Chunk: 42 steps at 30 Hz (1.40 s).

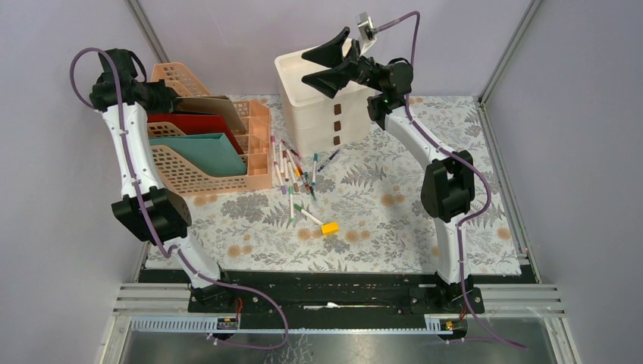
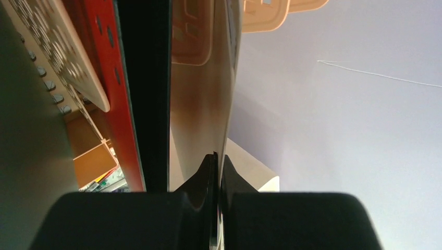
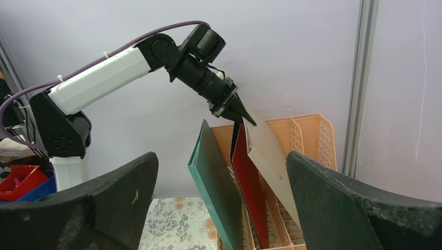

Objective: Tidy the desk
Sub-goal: Place the folder in the storage box, then open the drawer in the storage box.

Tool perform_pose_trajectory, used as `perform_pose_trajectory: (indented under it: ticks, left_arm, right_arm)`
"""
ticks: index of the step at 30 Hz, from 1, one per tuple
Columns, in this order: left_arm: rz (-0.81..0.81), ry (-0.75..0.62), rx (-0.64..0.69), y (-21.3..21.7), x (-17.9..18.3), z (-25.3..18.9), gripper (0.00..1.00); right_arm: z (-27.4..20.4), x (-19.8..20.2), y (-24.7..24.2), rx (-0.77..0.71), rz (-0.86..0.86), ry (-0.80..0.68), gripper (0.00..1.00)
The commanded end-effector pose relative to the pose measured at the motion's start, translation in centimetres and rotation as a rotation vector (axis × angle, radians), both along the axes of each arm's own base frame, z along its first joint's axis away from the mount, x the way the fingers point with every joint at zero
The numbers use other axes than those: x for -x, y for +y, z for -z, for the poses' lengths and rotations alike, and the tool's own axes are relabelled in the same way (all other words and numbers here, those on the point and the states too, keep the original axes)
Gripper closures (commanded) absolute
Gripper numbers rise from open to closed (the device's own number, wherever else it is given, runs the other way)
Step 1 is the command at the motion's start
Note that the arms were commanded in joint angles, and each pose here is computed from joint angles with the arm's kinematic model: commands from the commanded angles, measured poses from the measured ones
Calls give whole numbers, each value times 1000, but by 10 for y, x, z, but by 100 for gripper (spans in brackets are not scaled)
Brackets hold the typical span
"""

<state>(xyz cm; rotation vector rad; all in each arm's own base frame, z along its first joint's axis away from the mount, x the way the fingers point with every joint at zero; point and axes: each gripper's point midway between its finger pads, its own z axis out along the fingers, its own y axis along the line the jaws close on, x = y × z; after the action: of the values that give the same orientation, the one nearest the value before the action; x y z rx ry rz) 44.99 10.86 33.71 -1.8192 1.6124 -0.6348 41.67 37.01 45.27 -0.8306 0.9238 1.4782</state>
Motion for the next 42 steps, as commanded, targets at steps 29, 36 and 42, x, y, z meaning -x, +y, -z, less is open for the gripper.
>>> perform_pose_trajectory:
  ticks: [29,36,42]
  left_arm:
    - [333,-685,-624,-58,80,-164,1]
    - [531,-846,-488,-106,93,-139,1]
    - [685,-892,-654,-151,99,-145,1]
  right_arm:
    - [12,42,-30,175,-98,-142,1]
    - [56,19,-70,348,72,-30,0]
    - [107,8,-113,619,378,66,0]
